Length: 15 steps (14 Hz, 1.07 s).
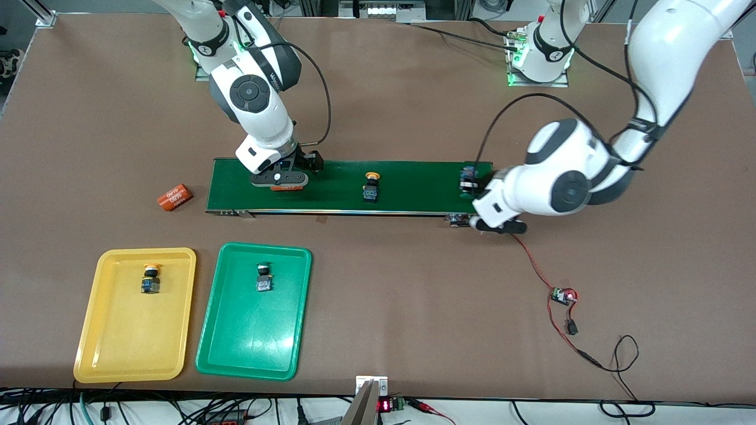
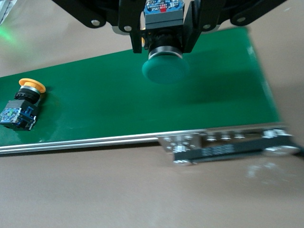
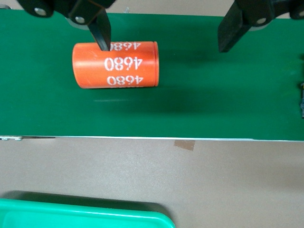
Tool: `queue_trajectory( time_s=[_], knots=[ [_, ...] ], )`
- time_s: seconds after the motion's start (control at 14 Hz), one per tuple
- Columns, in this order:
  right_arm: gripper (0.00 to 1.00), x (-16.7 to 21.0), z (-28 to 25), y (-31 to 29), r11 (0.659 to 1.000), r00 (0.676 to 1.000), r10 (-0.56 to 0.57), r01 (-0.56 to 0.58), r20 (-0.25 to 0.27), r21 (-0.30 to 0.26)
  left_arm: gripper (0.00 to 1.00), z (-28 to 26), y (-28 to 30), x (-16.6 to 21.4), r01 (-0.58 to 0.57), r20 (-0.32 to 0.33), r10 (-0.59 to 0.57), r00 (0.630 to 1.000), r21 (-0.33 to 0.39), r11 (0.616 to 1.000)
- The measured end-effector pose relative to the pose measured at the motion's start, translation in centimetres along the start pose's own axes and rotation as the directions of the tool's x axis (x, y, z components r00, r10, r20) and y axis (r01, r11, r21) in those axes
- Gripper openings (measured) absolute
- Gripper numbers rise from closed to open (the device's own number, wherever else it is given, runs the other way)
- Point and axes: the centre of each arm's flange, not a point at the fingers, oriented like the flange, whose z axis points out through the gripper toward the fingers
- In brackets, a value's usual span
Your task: Sort buttons by color to trays
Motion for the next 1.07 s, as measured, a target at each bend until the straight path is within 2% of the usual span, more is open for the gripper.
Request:
queue_trajectory(
  time_s=[0.36, 0.43, 0.5, 0.64, 0.93, 1.0, 1.07],
  knots=[
    [1.00, 0.0, 0.1, 0.0, 1.000, 1.000, 0.002, -0.002, -0.001, 0.002, 0.39, 3.2, 0.2, -0.3, 0.015, -0.019, -0.015, 1.000, -0.022, 1.000],
    [1.00, 0.1, 0.2, 0.0, 1.000, 1.000, 0.003, -0.003, -0.001, 0.004, 0.43, 3.5, 0.3, -0.3, 0.015, -0.018, -0.015, 1.000, -0.023, 1.000],
    [1.00, 0.1, 0.2, 0.0, 1.000, 1.000, 0.004, -0.004, -0.001, 0.004, 0.43, 3.8, 0.3, -0.3, 0.015, -0.014, -0.016, 1.000, -0.019, 1.000],
    [1.00, 0.1, 0.2, 0.1, 1.000, 1.000, 0.007, -0.007, 0.000, 0.004, 0.56, 4.3, 0.3, -0.1, 0.018, -0.012, -0.018, 1.000, -0.012, 1.000],
    [1.00, 0.2, 0.2, 0.1, 1.000, 1.000, 0.009, -0.009, -0.002, 0.005, 0.93, 2.7, 0.2, 0.4, 0.024, -0.038, -0.025, 0.999, -0.017, 1.000],
    [1.00, 0.2, 0.2, 0.1, 1.000, 1.000, 0.009, -0.009, -0.002, 0.005, 1.00, 1.2, 0.3, 0.5, 0.026, -0.045, -0.027, 0.999, -0.009, 1.000],
    [1.00, 0.2, 0.2, 0.1, 1.000, 1.000, 0.010, -0.009, -0.003, 0.006, 1.00, -0.8, 0.4, 0.6, 0.030, -0.047, -0.029, 0.998, 0.008, 1.000]
  ],
)
